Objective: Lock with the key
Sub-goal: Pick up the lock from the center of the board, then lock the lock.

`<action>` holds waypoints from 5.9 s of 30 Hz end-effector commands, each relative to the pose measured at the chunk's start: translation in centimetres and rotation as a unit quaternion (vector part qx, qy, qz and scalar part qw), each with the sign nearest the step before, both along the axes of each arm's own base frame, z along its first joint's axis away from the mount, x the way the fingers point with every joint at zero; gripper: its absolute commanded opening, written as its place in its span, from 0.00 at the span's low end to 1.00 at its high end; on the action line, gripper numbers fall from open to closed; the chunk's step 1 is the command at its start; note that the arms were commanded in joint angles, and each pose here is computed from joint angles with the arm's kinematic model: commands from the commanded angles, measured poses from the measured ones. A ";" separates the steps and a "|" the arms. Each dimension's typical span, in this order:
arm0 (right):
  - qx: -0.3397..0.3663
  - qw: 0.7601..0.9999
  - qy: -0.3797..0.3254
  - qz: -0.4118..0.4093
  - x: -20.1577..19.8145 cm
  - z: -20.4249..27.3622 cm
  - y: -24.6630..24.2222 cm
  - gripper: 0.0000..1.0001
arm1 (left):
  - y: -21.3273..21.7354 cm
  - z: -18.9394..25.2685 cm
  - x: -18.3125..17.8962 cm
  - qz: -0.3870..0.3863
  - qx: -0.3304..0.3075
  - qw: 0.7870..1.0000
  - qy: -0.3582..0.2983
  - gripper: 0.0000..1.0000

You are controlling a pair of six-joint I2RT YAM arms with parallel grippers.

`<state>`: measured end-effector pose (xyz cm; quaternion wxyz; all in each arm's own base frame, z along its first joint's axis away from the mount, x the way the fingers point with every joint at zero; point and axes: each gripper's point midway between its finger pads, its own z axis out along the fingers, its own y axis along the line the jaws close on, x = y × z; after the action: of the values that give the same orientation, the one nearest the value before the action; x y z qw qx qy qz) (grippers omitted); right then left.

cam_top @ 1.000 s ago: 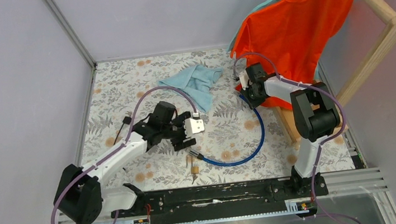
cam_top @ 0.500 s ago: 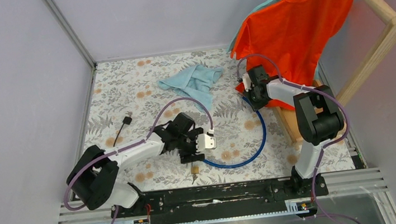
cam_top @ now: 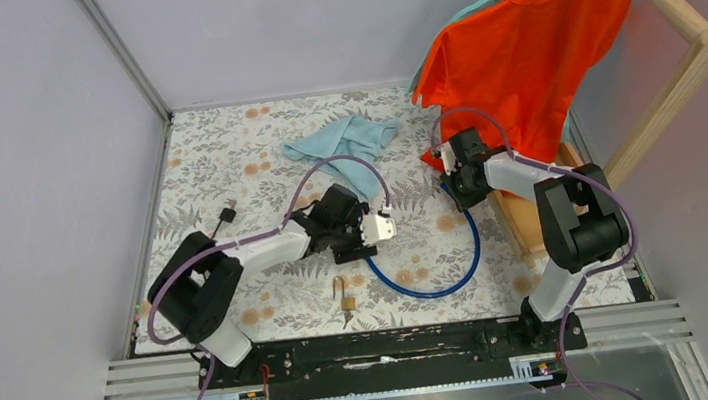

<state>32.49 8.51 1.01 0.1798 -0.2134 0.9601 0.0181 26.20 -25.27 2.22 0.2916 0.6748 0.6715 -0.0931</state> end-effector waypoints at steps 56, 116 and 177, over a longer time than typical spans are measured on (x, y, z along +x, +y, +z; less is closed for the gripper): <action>0.008 0.999 -0.022 -0.039 2.7 0.6 -2.7 0.47 | 4.2 0.9 -0.8 0.268 -0.078 0.940 0.195 0.80; 0.079 0.996 0.001 -0.046 0.7 0.1 -0.4 0.06 | -0.2 -3.1 3.4 0.405 -0.058 0.894 0.185 0.10; 0.292 0.916 -0.036 0.271 -1.7 9.6 18.0 0.00 | -4.6 10.8 9.2 0.313 -0.339 0.887 0.022 0.00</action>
<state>30.96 25.43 7.94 0.2234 -0.3878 0.8360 0.3174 34.59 -28.66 9.85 0.4463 0.2859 0.8195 -0.2179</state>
